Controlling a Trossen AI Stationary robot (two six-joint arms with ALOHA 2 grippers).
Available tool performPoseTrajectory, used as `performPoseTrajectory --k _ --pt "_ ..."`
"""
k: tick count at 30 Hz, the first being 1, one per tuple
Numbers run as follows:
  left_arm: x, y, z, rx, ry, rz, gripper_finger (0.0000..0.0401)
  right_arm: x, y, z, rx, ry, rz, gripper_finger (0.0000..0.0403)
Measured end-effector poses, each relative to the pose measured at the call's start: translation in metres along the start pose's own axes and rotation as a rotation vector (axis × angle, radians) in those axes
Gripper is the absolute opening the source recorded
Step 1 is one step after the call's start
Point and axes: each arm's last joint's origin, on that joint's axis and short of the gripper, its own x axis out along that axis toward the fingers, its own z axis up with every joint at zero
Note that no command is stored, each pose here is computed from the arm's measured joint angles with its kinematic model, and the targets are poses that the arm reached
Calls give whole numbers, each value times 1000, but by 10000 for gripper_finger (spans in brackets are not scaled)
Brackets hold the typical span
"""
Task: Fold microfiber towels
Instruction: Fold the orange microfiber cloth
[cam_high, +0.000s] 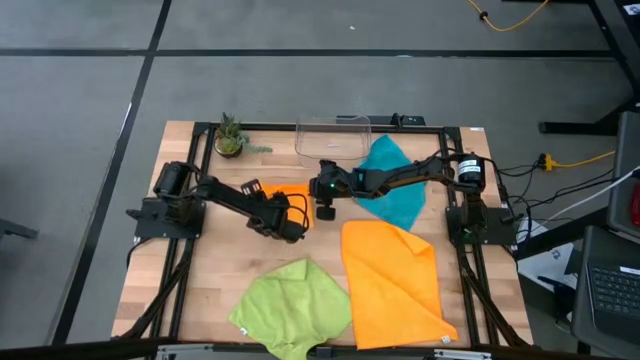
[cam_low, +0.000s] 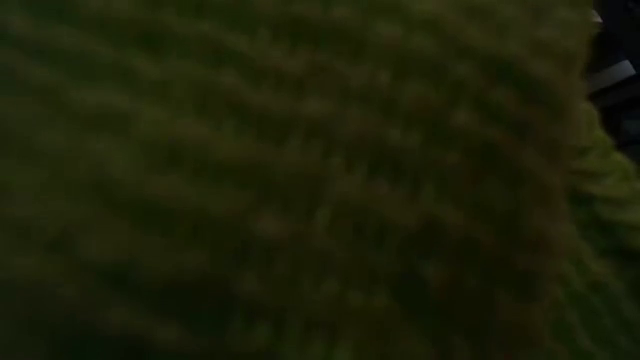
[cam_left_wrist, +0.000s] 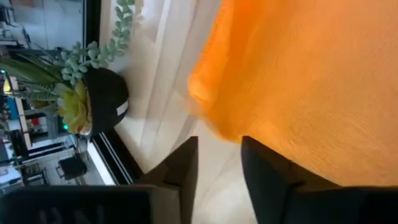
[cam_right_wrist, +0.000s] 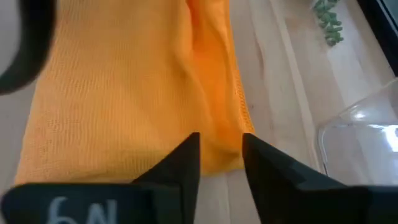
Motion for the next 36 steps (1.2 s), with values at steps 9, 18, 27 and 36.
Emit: performPoseTrajectory --k 9,18,27,36 --pt "-11 19 0 -7 56 128 146 -11 -6 7 45 9 -105 173" --pt "-36 36 -10 -65 85 -88 141 -45 -3 13 157 76 207 174" --pt "-30 41 -37 -183 -81 -413 141 -44 16 -1 151 96 354 174" --pt "-8 14 -41 -293 -240 -586 141 -42 33 -1 243 -9 347 174"
